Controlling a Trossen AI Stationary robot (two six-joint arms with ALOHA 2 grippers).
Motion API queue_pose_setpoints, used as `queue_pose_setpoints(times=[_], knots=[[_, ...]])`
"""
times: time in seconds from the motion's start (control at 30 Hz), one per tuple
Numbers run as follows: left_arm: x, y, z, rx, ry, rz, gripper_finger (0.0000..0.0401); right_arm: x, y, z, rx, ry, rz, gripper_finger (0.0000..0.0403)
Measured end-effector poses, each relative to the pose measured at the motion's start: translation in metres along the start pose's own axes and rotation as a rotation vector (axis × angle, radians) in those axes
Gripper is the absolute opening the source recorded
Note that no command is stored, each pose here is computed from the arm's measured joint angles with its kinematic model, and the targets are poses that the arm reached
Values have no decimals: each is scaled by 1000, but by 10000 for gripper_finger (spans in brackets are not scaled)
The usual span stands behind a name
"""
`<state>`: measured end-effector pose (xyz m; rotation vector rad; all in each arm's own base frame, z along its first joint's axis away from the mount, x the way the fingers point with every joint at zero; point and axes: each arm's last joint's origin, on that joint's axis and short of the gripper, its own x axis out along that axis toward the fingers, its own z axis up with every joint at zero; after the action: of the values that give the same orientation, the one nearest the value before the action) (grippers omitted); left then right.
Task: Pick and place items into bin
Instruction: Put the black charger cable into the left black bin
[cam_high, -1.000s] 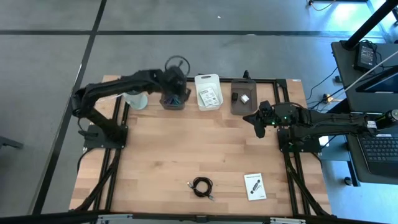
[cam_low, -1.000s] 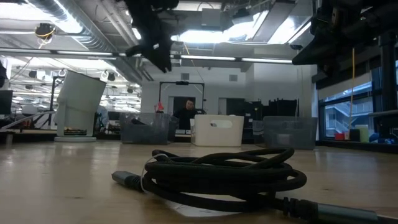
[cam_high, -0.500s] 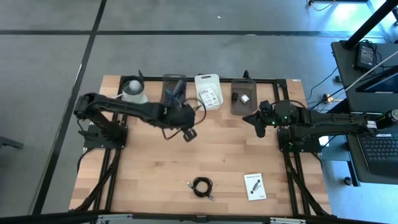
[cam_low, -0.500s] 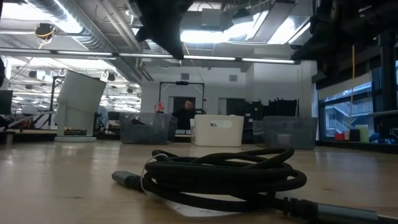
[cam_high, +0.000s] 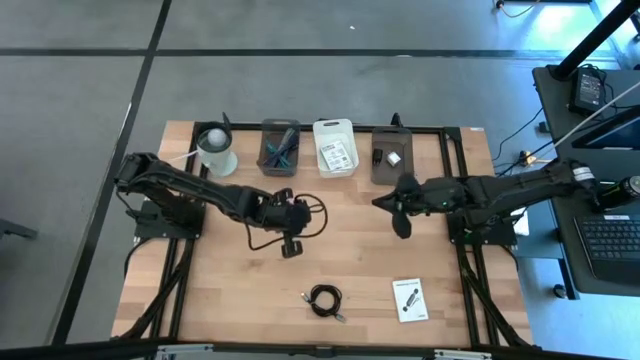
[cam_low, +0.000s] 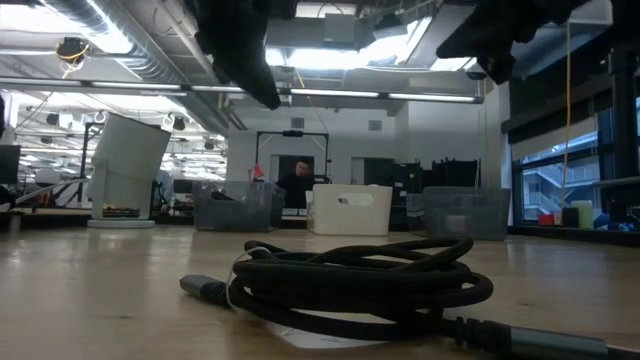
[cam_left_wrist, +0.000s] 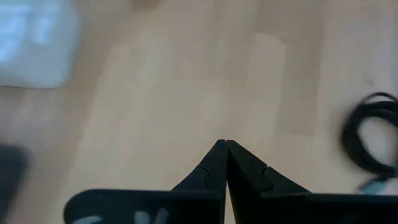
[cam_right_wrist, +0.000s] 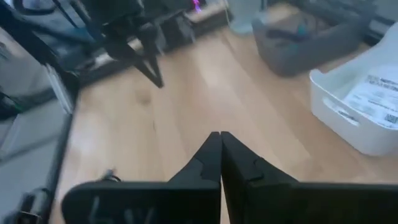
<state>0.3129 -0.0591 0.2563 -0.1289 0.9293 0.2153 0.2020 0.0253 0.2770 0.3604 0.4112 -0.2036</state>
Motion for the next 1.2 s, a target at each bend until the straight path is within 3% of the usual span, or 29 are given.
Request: queue_pose_setpoints(times=[0.17, 0.33, 0.47, 0.57, 0.9, 1.03, 1.2], knots=[[6, -12, -7, 30, -21, -154, 2, 8, 9, 8, 22, 128, -59, 1], [5, -18, -10, 167, -29, -171, 2, 14, 8, 0, 105, 311, -174, 1], [5, -19, -8, 191, -51, -178, 2, 18, 5, -18, 214, 480, -266, 1], [5, -18, -3, 145, -91, -187, 3, 19, 3, -36, 252, 593, -348, 0], [-3, -32, 13, -21, -283, -242, 88, 8, 7, -79, 195, 761, -403, 0], [-11, -46, 25, -24, -327, -179, 95, 5, 8, -90, 148, 790, -394, 0], [-7, -68, 50, 49, -268, -114, 100, 2, 9, -101, 83, 842, -362, 0]])
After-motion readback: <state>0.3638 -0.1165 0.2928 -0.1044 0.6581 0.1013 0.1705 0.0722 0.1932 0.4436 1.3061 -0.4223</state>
